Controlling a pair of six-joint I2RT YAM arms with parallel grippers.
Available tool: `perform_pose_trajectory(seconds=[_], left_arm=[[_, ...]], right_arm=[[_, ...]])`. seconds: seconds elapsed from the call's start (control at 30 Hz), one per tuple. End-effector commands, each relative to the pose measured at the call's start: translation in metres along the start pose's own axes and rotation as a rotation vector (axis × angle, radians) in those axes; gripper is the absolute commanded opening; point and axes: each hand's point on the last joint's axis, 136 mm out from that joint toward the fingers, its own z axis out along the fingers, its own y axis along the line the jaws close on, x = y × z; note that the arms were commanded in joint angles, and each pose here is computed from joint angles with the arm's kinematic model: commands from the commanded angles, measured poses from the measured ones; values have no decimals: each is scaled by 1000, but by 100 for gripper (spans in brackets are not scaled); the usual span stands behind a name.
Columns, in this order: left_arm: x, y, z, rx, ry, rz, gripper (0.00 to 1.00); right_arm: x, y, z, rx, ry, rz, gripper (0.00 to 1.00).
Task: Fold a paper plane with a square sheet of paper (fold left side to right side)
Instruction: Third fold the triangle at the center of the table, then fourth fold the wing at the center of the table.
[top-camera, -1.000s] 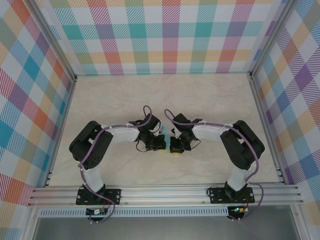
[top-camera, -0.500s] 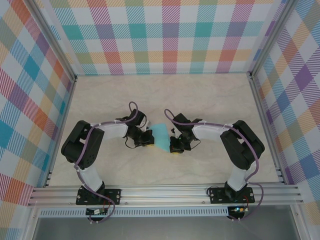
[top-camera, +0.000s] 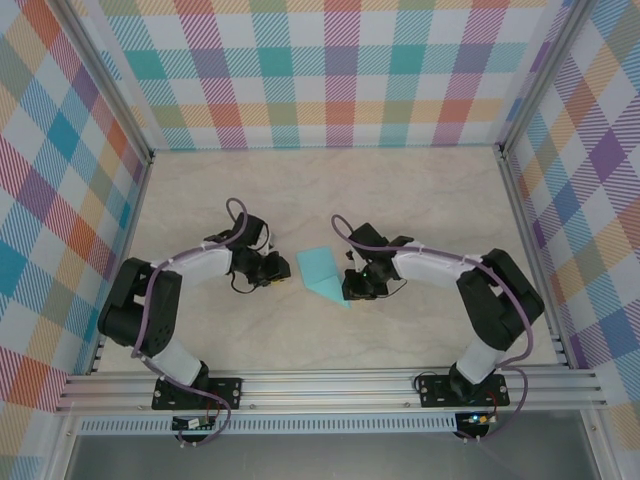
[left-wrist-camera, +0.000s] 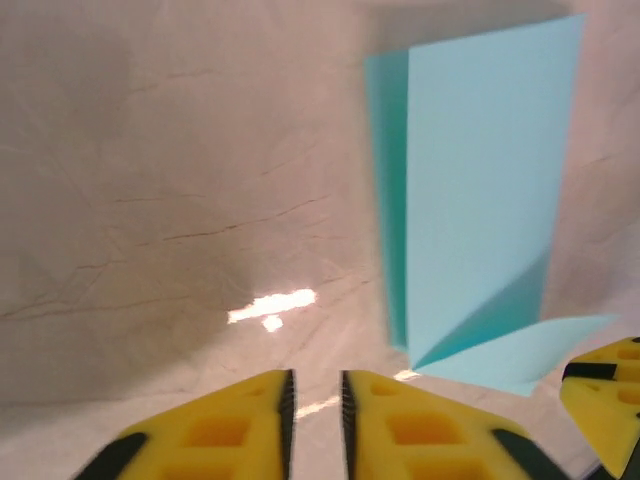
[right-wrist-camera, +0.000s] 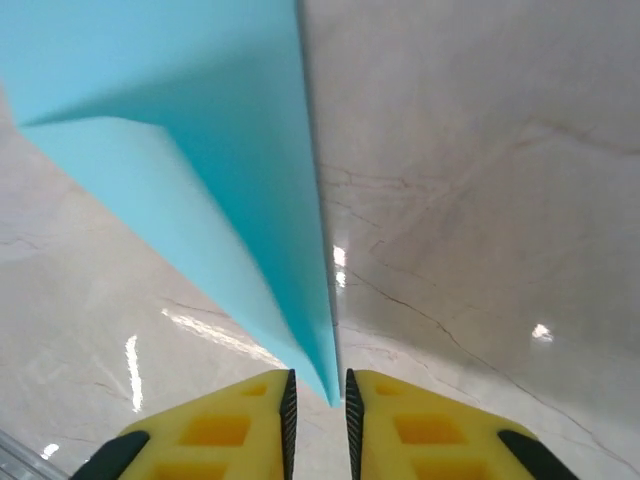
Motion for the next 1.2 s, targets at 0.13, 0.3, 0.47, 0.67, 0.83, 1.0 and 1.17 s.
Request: perform_pose_trajectory(seconds=[0.13, 0.3, 0.47, 0.67, 0.83, 1.0, 1.17], left_arm=[[4, -31, 1, 150, -10, -58, 42], [6, -46, 23, 179, 24, -54, 46], [1, -57, 42, 187, 44, -48, 46], [-7, -64, 47, 207, 33, -63, 43], [-9, -71, 43, 226, 28, -71, 40], [-11, -74, 38, 226, 19, -75, 40], [-12, -76, 35, 226, 14, -83, 40]], right_arm=[[-8, 3, -43, 27, -200, -161, 47], [1, 16, -56, 12, -279, -254, 58], [10, 26, -57, 41, -332, -352, 62], [11, 46, -51, 75, -406, -515, 64], [7, 63, -31, 91, -422, -638, 64], [-1, 70, -7, 135, -383, -685, 63], [-12, 69, 6, 196, -366, -708, 62]])
